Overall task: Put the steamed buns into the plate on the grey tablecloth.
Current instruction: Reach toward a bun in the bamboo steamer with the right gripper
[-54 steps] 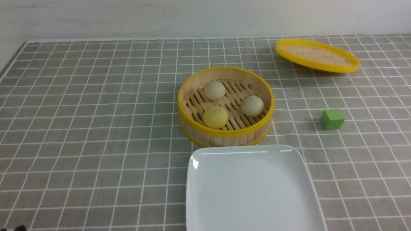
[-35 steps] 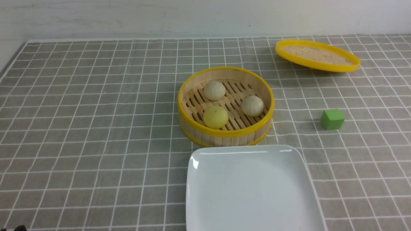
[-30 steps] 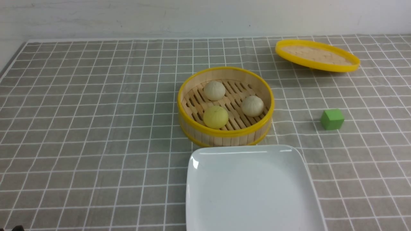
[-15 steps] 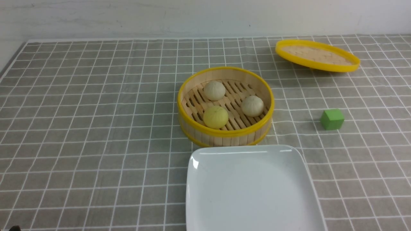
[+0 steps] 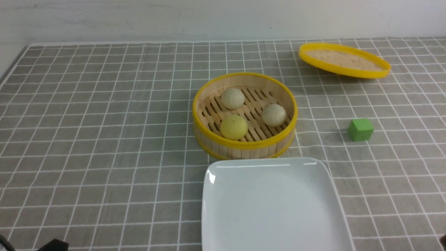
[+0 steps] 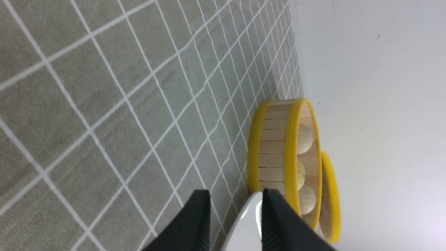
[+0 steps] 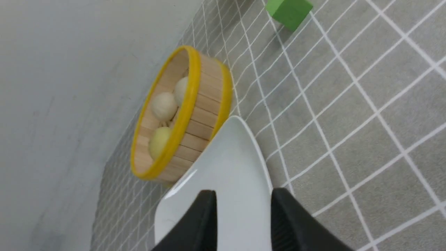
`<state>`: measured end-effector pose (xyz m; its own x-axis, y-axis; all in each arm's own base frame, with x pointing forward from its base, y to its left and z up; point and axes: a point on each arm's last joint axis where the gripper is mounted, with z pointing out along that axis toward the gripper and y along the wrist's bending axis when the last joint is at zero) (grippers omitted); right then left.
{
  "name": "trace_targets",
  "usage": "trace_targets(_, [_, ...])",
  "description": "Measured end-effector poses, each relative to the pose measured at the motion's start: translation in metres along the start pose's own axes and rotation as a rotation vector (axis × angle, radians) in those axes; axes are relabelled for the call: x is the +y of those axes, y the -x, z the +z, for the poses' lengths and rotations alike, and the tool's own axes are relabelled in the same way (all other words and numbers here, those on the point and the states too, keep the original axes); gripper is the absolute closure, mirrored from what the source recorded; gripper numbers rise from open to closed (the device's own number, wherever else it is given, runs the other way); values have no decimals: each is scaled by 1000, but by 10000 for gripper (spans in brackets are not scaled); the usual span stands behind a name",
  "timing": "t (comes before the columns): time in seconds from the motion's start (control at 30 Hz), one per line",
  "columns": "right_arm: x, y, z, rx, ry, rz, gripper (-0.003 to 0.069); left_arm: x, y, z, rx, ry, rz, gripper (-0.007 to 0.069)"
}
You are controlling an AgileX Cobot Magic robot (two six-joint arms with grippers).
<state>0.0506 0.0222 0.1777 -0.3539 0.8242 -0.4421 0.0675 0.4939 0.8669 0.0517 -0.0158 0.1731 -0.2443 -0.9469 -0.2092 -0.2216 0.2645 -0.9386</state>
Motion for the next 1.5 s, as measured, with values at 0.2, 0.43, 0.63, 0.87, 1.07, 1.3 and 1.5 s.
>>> trace_targets(0.2, [10,2,-4,14,26,-5,456,-4,0,-1,7,-16,3,404])
trace_targets(0.43, [95,45,-32,-30,59,-529,669,-87,10,-41,55,-90,462,575])
trace_targets(0.63, [101,56,16,501,-337,-613,666,-108,19,-16,365,350,640,623])
trace_targets(0.87, [111,52,83,817,-197,-574,650,-98,21,24,586,556,706,623])
trace_targets(1.07, [136,60,134,865,4,-597,548,-94,23,39,623,579,740,623])
trace_targets(1.3, [158,57,196,957,-88,-729,444,-97,25,43,577,544,752,610])
trace_targets(1.5, [179,42,266,954,-224,-929,356,-98,25,44,568,537,754,597])
